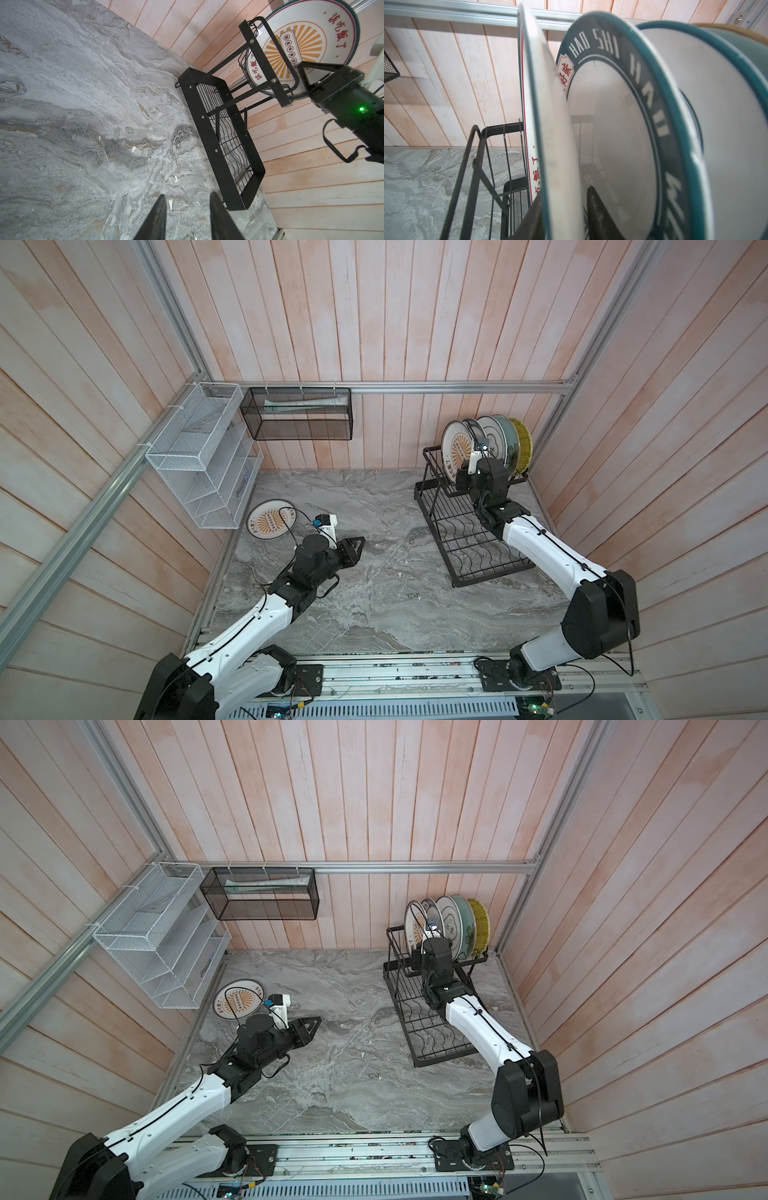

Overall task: Load the plates into the dish rack
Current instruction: 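Lower the plate into the rack slot beside the green-rimmed plates with the right gripper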

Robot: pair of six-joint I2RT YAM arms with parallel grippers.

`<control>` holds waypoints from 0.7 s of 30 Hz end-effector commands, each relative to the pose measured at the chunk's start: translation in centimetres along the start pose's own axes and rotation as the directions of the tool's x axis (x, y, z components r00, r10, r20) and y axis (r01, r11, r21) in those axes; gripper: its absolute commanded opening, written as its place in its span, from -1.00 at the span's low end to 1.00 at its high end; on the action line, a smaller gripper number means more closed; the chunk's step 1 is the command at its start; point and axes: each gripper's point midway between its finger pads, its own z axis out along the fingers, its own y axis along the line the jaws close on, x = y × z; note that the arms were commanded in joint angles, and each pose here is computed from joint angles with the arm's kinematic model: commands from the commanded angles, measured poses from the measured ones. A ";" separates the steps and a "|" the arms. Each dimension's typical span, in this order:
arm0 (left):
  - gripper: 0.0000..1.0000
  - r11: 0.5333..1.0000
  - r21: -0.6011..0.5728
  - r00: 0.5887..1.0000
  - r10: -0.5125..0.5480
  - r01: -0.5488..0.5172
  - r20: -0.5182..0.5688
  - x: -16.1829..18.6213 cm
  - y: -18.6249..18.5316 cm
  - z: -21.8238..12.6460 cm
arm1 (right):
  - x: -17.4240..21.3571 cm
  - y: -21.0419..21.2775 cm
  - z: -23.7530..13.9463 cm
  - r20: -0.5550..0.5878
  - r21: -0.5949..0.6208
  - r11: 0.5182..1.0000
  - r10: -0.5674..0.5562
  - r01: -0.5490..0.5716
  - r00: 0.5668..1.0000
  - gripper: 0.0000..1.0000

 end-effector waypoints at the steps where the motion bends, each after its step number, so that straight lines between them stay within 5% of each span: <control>1: -0.27 1.000 0.008 1.000 0.005 -0.005 0.022 -0.9 -0.7 -0.1 | -1.3 -0.9 -0.9 0.040 0.024 1.000 0.010 -0.011 0.999 -0.23; 21: -0.27 1.000 0.013 1.000 0.006 -0.006 0.015 -1.0 -0.9 0.4 | -4.7 -1.5 -3.3 0.109 0.006 1.000 0.020 -0.021 0.994 -0.03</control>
